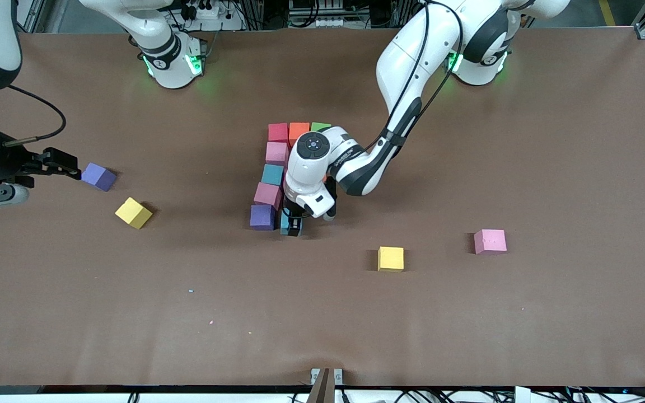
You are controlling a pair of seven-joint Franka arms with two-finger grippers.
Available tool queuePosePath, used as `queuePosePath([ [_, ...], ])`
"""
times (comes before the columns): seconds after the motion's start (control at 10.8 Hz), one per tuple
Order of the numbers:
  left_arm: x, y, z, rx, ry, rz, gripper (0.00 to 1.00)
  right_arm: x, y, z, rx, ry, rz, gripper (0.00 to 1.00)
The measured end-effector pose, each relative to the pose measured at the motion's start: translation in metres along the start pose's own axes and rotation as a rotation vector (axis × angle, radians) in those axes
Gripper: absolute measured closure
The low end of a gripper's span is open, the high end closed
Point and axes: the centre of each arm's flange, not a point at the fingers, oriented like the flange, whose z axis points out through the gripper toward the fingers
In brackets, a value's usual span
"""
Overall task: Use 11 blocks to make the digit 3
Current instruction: 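Lower the cyan cube below the orange cube with the left gripper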
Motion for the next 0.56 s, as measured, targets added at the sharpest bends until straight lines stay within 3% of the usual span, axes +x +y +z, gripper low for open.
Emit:
queuePosePath([
  [0.37, -0.0004, 0.0000, 0.0003, -0.004, -0.005, 0.000, 0.40, 0.0006, -0.0032, -0.0008, -0.011, 0.000, -0.008, 0.00],
  [0.56, -0.0004, -0.0003, 0.0010, -0.005, -0.006, 0.000, 0.33, 0.0007, -0.0037, -0.0009, -0.011, 0.000, -0.009, 0.00],
])
